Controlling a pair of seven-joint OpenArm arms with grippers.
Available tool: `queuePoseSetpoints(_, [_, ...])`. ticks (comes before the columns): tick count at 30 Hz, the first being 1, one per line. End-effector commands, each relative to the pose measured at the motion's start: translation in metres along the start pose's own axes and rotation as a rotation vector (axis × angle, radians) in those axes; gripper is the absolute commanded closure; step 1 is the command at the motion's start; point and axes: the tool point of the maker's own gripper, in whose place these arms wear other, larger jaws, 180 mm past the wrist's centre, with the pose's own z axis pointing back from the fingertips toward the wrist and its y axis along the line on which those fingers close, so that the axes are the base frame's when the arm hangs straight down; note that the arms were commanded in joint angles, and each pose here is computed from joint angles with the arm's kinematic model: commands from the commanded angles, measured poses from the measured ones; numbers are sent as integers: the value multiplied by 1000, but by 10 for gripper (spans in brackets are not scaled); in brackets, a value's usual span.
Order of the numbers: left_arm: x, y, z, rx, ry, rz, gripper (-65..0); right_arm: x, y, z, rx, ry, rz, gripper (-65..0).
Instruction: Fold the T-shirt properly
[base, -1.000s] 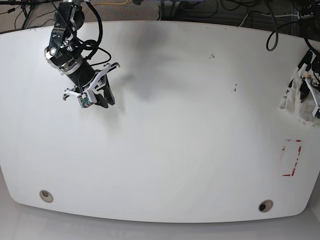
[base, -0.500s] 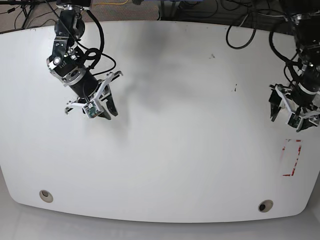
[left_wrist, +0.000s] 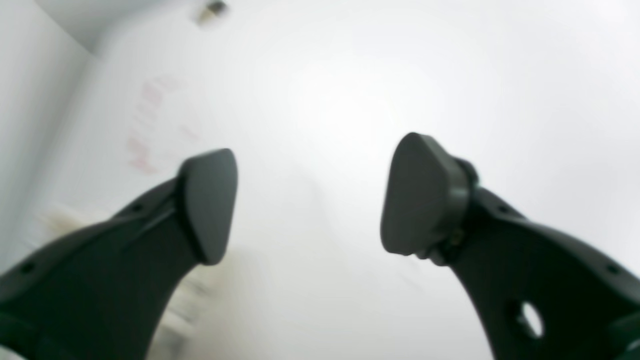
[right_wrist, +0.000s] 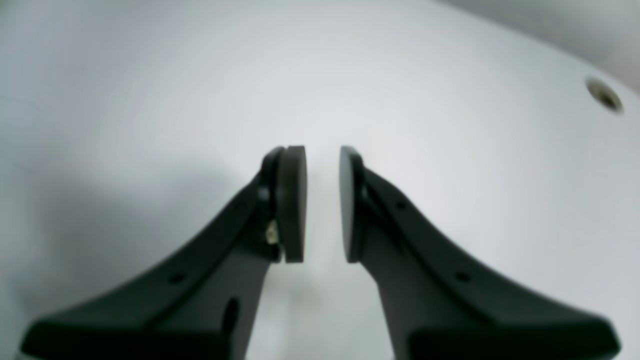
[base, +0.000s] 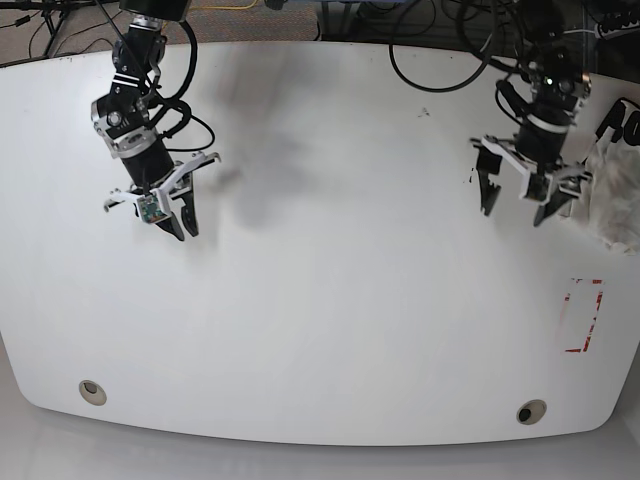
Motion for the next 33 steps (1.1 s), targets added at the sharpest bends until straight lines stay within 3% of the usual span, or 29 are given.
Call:
queuePoseSetpoints(1, [3,-22,12,-42,-58,29,-422,7,-1,12,1,-56,-31,-111])
queuePoseSetpoints(11, [-59,-86,88,-169,151,103,-414,-39,15,80,-15,60,-113,-111])
queuePoseSetpoints(21, [-111,-115,168,-223,352,176,-414,-69,54,149,30,180,-237,-113])
queuePoseSetpoints(33, [-166,-135,252,-274,624,232,-413,-117,97,235,63,421,-398,-111])
